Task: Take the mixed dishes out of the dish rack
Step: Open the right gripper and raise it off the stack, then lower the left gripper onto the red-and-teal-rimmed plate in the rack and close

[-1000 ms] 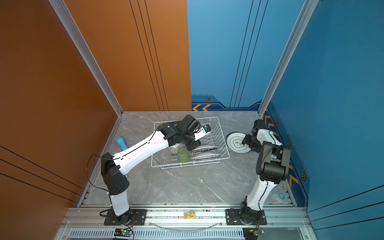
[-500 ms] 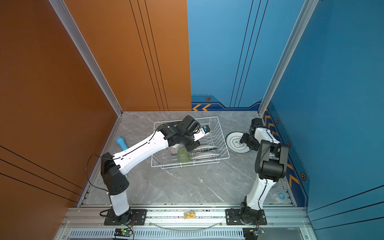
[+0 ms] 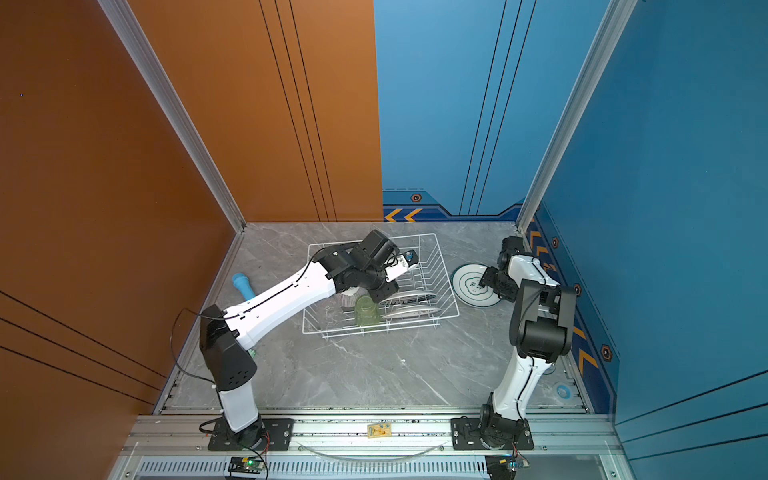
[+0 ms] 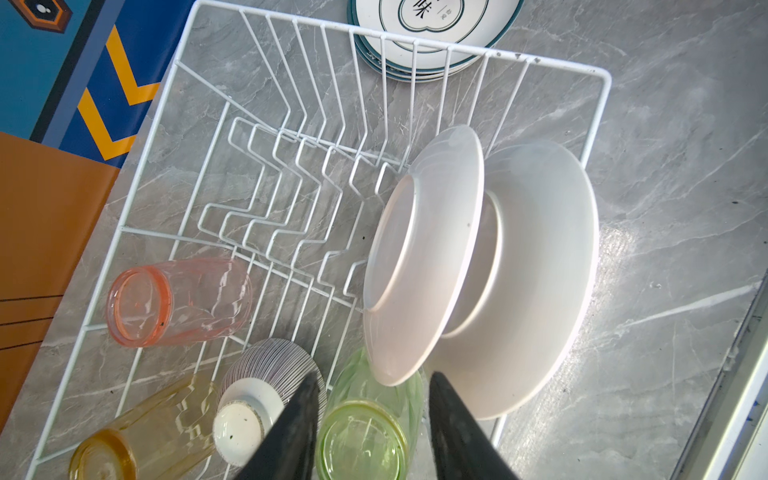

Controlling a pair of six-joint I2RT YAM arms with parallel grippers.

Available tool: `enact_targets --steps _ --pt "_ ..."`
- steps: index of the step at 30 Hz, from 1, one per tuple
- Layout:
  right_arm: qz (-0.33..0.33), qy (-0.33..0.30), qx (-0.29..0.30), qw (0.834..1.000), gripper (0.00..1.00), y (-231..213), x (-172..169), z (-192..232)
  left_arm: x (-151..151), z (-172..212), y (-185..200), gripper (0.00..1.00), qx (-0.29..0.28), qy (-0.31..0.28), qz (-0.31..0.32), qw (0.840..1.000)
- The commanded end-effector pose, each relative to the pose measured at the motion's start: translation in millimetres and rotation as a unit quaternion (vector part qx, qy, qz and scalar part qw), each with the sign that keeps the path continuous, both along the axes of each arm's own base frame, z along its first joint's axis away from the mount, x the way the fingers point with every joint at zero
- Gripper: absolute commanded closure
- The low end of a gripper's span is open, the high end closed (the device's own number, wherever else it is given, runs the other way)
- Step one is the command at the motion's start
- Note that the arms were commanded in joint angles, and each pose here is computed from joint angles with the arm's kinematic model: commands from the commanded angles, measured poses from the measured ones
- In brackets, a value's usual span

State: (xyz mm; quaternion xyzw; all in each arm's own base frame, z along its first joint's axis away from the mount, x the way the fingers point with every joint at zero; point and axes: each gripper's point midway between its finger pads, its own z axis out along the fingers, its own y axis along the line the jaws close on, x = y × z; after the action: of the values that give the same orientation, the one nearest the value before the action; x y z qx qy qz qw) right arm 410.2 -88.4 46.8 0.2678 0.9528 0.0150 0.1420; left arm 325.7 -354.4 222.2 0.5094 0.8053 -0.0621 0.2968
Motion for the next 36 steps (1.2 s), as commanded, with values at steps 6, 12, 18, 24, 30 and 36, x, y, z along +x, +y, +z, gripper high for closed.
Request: enact_targets --steps 6,12,18,24,30,36 --pt "0.017 0.020 -0.005 1.000 0.23 6.2 1.1 -6.0 -2.5 4.6 9.4 0.55 -0.001 0.003 0.009 1.000" --pt "0.012 0.018 -0.016 1.000 0.23 0.4 -4.4 1.9 -4.3 2.4 9.2 0.55 0.000 0.007 0.007 1.000" --pt "-0.009 -0.024 -0.009 1.000 0.23 -10.4 -14.0 35.7 -10.9 2.0 2.4 0.55 -0.001 0.008 -0.011 1.000" --pt "0.001 -0.074 0.003 0.997 0.23 -0.4 -22.6 76.3 -16.6 1.2 -9.3 0.57 -0.007 0.014 -0.032 0.999" --pt "0.019 -0.115 0.026 0.993 0.23 19.2 -29.0 106.5 -18.3 -6.2 -23.9 0.57 -0.004 0.019 -0.058 0.998" --pt "0.037 -0.140 0.031 0.989 0.23 33.5 -34.2 127.8 -15.3 -15.2 -34.0 0.57 0.001 0.022 -0.073 0.997"
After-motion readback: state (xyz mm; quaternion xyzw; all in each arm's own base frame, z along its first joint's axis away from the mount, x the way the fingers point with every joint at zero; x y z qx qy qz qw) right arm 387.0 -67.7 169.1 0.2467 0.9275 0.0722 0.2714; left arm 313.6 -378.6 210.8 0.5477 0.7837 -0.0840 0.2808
